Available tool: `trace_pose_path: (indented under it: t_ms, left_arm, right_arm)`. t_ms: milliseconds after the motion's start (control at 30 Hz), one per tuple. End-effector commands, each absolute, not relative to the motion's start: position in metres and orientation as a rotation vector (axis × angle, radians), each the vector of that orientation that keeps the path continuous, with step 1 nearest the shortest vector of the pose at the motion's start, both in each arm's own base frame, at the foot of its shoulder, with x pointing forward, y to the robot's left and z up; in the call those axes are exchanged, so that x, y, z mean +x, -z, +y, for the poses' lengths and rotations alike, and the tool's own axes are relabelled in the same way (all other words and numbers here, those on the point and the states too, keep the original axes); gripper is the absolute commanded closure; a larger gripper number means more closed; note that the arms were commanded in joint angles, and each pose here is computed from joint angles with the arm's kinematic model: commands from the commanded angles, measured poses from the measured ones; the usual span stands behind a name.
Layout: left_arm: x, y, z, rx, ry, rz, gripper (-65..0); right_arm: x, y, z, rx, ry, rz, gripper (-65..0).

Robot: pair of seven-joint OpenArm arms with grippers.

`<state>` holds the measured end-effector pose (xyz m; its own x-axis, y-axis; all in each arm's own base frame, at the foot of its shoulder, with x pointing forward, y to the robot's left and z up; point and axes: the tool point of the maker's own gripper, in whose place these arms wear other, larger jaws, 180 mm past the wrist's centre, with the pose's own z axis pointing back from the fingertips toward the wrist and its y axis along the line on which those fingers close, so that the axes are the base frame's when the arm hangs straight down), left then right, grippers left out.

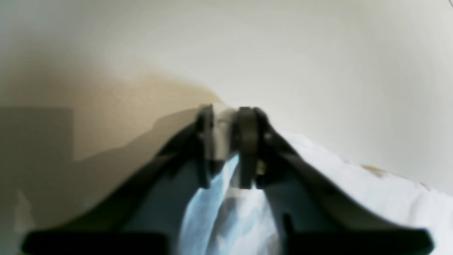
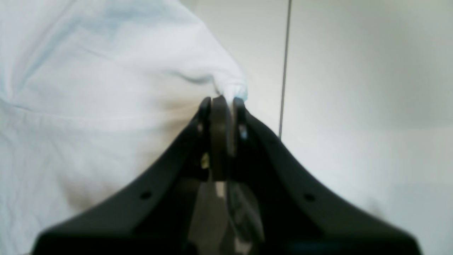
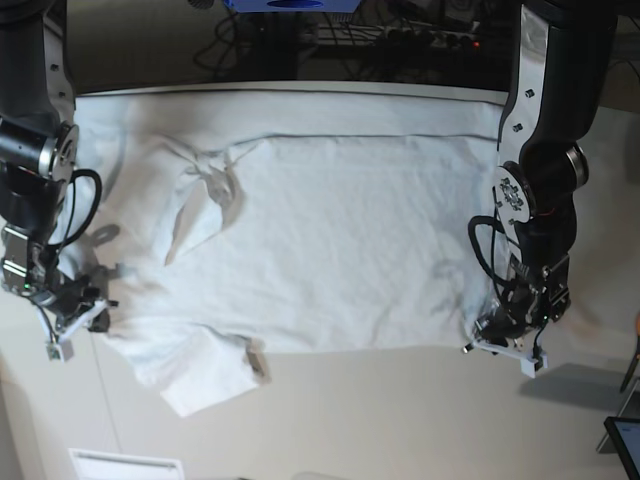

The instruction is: Fold the T-shirt properly

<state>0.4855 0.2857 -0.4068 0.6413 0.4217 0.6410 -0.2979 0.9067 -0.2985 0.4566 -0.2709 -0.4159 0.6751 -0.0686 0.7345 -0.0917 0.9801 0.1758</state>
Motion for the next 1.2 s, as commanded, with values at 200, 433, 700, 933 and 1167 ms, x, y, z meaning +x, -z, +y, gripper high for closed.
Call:
trace_pose_path:
  t_ms: [200,433,700,933,1167]
  left_arm:
    - [0.484,0.407,0.282,-0.178,-0.395,-0.728,0.0]
    - [0.491,0.39,0.287,-0.168,-0.373,-0.741,0.0]
    - [0.502,0.34,0.296,-0.144,-0.258,-0.789,0.0]
    - [0.493,0.329,0.294,-0.136,-0.164,-0.762,0.0]
    - [0.474,0.323,0.302,-0.075,-0.123,-0.748,0.0]
  right_arm:
    - [0.466,0.401,-0.279,0.187,-0.021,-0.858,-0.9]
    - [0.474,0.392,-0.279,0.191,-0.015,-0.913,-0.7]
    - [0.486,0.363,-0.293,0.211,0.076,-1.02,-0.7]
    - [0.485,0.348,-0.301,0.164,0.033,-1.018,-0.7]
    - [0.478,0.337,-0.31,0.106,-0.013,-0.999,-0.7]
